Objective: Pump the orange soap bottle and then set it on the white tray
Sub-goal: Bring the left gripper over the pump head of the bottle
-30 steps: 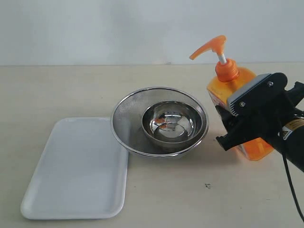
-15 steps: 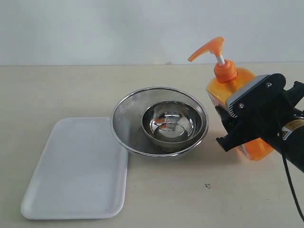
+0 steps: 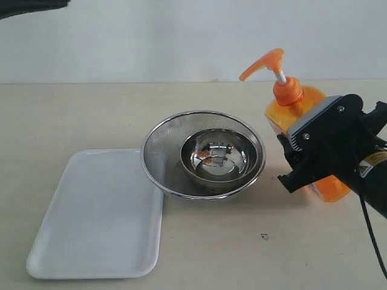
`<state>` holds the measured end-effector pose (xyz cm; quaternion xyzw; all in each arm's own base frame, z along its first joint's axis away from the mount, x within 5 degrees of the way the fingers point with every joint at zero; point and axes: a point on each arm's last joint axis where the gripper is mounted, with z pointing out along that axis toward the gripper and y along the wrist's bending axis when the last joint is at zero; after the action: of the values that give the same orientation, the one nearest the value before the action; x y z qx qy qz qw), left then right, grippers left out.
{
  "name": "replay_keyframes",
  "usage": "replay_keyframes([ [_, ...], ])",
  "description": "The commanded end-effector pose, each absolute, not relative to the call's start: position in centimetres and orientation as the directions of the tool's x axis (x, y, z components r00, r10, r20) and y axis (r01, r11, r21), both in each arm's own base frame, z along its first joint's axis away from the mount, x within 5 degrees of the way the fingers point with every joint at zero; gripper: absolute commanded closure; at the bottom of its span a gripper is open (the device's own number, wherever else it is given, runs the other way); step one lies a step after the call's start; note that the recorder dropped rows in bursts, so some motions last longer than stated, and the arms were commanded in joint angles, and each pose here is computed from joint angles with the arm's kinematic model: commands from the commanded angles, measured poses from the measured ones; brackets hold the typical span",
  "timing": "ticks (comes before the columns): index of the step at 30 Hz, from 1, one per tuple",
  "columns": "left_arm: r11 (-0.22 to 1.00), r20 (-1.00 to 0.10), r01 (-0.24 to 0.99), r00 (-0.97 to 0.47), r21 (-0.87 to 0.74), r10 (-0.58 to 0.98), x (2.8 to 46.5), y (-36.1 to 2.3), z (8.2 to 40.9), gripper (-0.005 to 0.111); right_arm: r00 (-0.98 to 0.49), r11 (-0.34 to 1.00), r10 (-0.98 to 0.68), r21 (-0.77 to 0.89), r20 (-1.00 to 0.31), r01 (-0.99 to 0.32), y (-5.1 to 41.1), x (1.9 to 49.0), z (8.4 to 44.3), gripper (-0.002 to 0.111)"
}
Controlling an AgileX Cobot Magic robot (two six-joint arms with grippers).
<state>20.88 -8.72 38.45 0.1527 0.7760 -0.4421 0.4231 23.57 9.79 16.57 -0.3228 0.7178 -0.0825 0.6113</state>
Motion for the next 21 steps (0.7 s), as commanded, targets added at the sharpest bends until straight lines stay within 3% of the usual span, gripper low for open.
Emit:
replay_keyframes([
  [1,0.443,-0.745,0.649,-0.664,-0.618,-0.067,24.6,-11.5,35.7,0.102,0.019,0.766,-0.577,-0.548,-0.817,-0.336,10.5,24.9,18.2,0.109],
  [5,0.36,-0.734,0.676,-0.678,-0.643,-0.038,26.7,-15.2,33.3,0.102,0.026,0.761,-0.582,-0.556,-0.813,-0.334,10.7,25.3,18.6,0.109],
  [14,0.291,-0.737,0.711,-0.675,-0.64,0.029,30.1,-19.3,33.1,0.102,0.031,0.743,-0.608,-0.582,-0.793,-0.331,10.7,25.3,18.5,0.109],
  [21,0.328,-0.764,0.748,-0.636,-0.578,0.104,32.1,-22.1,32.9,0.102,0.017,0.742,-0.609,-0.576,-0.793,-0.343,10.7,25.3,18.4,0.109],
])
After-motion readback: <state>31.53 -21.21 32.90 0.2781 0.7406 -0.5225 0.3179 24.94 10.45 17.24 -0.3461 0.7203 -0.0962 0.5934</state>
